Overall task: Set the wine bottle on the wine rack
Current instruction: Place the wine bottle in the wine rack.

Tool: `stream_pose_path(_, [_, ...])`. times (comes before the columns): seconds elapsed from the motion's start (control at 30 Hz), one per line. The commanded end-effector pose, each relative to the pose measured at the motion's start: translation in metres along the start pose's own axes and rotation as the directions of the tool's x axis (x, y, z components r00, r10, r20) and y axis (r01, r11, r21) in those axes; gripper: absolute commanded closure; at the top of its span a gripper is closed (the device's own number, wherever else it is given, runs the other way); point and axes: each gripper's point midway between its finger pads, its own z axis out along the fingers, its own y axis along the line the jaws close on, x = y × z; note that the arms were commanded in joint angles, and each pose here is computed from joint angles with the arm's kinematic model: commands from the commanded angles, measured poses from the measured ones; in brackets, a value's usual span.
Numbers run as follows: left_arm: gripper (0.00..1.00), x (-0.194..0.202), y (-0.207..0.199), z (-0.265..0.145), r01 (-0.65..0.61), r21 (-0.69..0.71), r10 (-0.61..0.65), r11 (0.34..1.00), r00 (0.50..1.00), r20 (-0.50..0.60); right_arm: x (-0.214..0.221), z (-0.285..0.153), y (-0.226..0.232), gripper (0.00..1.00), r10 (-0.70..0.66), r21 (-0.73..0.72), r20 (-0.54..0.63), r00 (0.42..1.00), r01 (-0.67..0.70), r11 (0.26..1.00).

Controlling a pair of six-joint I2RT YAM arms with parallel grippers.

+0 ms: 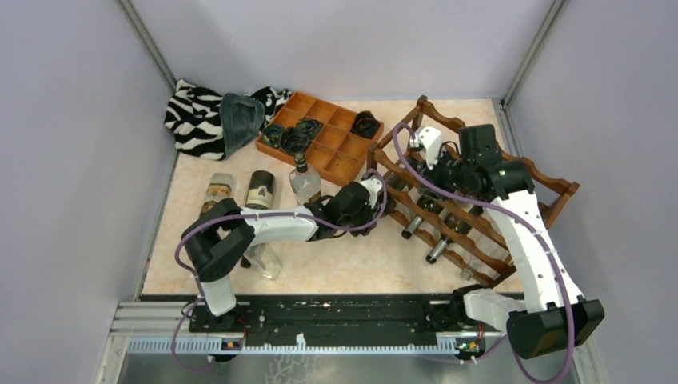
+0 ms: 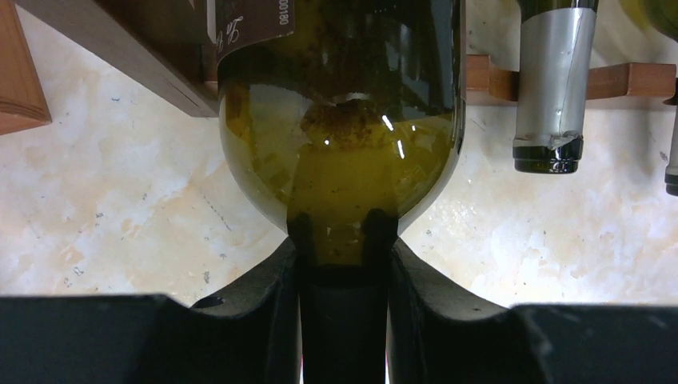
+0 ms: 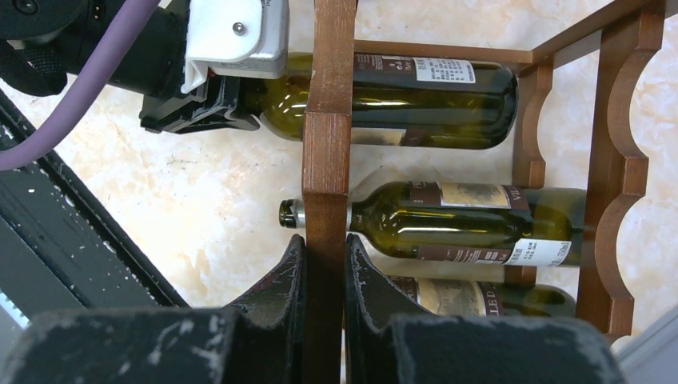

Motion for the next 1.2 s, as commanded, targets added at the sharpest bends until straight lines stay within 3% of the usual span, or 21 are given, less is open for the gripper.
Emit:
stream_pose_path(0.0, [1.0, -0.075, -0.014, -0.001, 0.029, 0.056, -0.041, 0.998, 0.972, 0.23, -0.031, -0.014, 0.017, 1.0, -0.079, -0.052, 0.153, 0.985, 0.088, 0.995])
stream_pose_path(0.57, [1.0, -0.085, -0.026, 0.015, 0.083, 0.119, -0.109, 0.989, 0.968, 0.228, -0.031, -0.016, 0.019, 1.0, -0.074, -0.064, 0.164, 0.984, 0.085, 0.994])
stream_pose_path(1.17, [1.0, -0.106, -0.032, 0.013, 0.173, 0.22, -0.238, 0.96, 0.917, 0.32, -0.045, -0.023, 0.031, 1.0, -0.043, -0.148, 0.229, 0.973, 0.078, 0.986])
